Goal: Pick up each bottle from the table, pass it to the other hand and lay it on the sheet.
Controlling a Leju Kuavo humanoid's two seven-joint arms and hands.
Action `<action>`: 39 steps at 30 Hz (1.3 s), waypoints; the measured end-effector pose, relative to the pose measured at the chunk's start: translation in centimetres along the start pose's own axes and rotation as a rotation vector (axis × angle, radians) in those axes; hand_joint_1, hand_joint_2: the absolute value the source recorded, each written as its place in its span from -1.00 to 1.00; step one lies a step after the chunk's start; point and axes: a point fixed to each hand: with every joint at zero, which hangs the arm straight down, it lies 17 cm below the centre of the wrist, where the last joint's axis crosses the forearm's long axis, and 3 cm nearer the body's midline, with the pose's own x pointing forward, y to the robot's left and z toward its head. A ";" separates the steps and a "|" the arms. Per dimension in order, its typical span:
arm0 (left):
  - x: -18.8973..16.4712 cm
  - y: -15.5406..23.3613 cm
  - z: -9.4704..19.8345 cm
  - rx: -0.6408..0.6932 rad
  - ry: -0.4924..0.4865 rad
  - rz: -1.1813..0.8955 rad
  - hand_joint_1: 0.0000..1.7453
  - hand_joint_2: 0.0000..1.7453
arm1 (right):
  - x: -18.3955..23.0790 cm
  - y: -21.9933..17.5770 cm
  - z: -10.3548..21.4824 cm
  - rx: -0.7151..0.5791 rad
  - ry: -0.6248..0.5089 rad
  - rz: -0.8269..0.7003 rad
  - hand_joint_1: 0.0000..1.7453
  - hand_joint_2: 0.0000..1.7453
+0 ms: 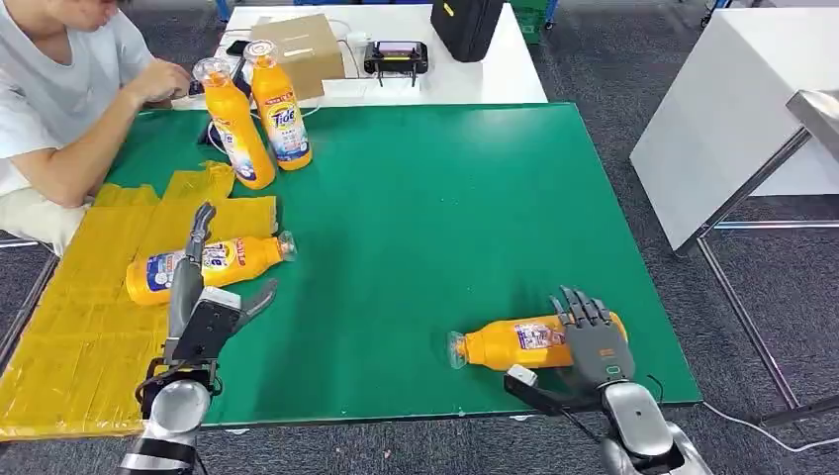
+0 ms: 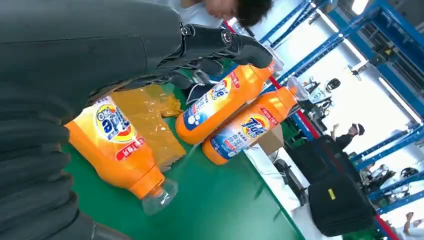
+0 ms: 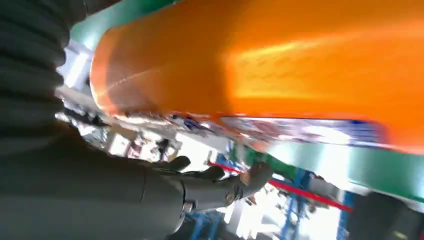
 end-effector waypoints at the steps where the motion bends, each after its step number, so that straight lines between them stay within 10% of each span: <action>1: 0.1 -0.1 0.0 0.000 0.000 0.004 -1.00 1.00 | -0.3 0.1 -0.2 0.004 0.009 -0.002 -1.00 1.00; 10: 0.6 -0.9 0.2 -0.014 -0.002 0.048 -1.00 1.00 | -3.1 1.8 -2.0 0.070 0.081 -0.043 -0.94 1.00; 12: 0.7 -1.2 0.2 -0.017 -0.005 0.061 -1.00 1.00 | -3.7 2.4 -2.7 0.095 0.084 -0.056 0.60 1.00; 14: 0.9 -1.6 0.2 -0.024 -0.008 0.073 -1.00 1.00 | -4.1 3.1 -3.2 0.128 0.079 -0.065 0.96 1.00; 39: 1.8 -3.9 0.7 -0.068 -0.015 0.116 -1.00 1.00 | -3.0 4.7 -4.9 0.188 0.009 -0.096 1.00 1.00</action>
